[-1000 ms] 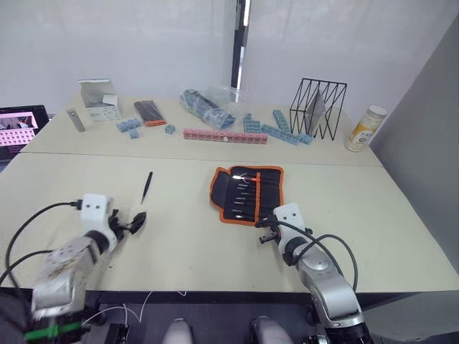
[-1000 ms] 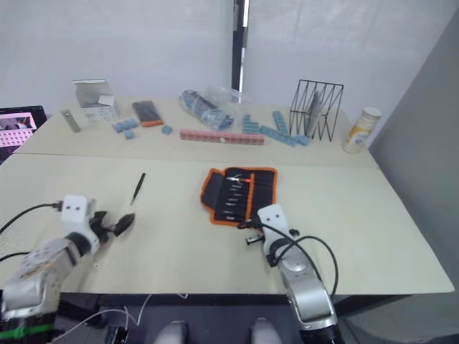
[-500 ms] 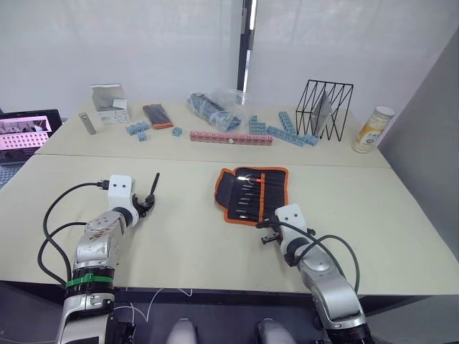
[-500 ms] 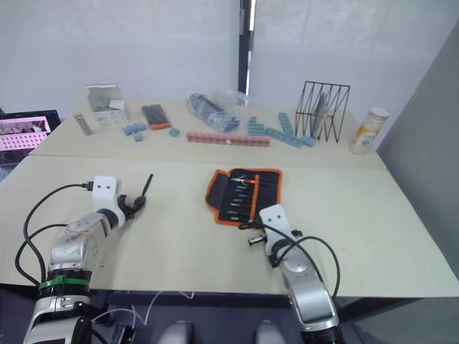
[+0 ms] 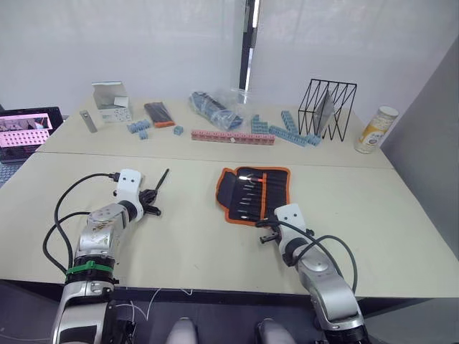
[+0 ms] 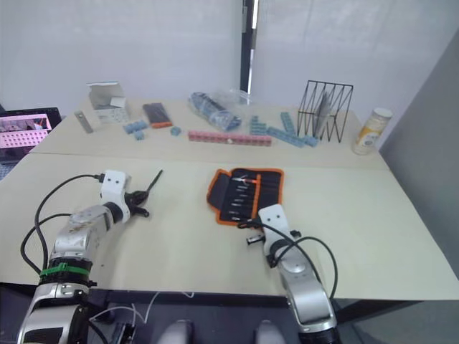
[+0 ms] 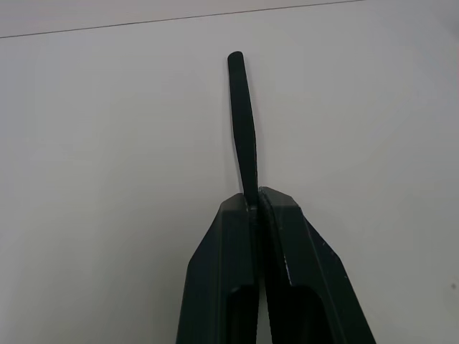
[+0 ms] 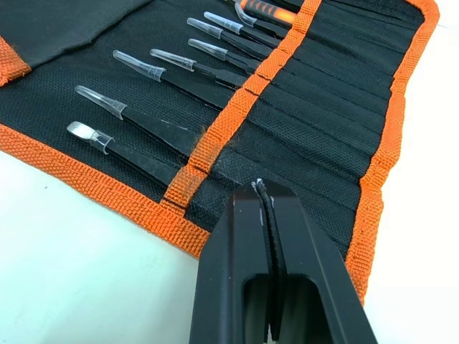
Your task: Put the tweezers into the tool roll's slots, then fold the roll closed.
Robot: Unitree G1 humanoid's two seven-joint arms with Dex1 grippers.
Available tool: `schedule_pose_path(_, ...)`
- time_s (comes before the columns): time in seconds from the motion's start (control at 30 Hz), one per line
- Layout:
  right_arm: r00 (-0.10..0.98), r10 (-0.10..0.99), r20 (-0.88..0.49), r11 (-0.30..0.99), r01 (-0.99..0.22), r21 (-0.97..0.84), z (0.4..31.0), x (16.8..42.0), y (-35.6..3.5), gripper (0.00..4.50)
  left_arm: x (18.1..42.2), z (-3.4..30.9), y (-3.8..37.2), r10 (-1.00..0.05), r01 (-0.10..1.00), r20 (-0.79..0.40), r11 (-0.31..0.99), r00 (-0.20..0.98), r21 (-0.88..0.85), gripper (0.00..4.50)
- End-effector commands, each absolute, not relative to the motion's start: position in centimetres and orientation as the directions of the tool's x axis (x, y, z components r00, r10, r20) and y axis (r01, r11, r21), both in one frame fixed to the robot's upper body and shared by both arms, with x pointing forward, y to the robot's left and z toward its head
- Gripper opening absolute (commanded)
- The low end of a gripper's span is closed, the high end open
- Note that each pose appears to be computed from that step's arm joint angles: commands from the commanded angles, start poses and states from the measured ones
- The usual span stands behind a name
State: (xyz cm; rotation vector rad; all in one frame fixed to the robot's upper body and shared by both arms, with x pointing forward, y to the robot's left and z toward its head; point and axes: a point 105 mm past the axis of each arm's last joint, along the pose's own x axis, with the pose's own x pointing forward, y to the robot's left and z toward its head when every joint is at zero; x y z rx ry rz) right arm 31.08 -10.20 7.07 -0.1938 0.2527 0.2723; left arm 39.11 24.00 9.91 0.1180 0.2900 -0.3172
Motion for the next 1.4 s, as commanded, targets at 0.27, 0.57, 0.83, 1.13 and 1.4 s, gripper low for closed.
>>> schedule_pose_path(0.27, 0.867, 0.219, -0.447, 0.95, -0.293, -0.105, 2.5, 29.0, -10.5, 0.0, 35.2, 19.2, 12.1, -0.879, 0.931, -0.306, 0.34, 0.366, 0.137, 0.03)
schedule_pose_path(0.57, 0.864, 0.197, -0.464, 0.961, -0.263, -0.082, 1.7, 28.8, -10.5, 0.0, 37.3, 17.0, 9.2, -0.713, 0.973, -0.683, -0.004, 0.158, 0.229, 0.03)
schedule_pose_path(0.83, 0.873, 0.169, -0.457, 0.971, -0.228, -0.077, 1.9, 28.5, -10.6, 0.0, 38.5, 16.2, 7.5, -0.666, 0.947, -0.732, -0.12, 0.145, 0.297, 0.03)
schedule_pose_path(1.13, 0.878, 0.163, -0.45, 0.973, -0.219, -0.075, 2.2, 28.4, -10.5, 0.0, 39.2, 16.1, 7.4, -0.628, 0.933, -0.761, -0.154, 0.162, 0.326, 0.03)
schedule_pose_path(1.4, 0.879, 0.165, -0.447, 0.973, -0.219, -0.072, 2.3, 28.5, -10.3, 0.0, 39.2, 16.1, 6.6, -0.608, 0.923, -0.779, -0.196, 0.151, 0.331, 0.03)
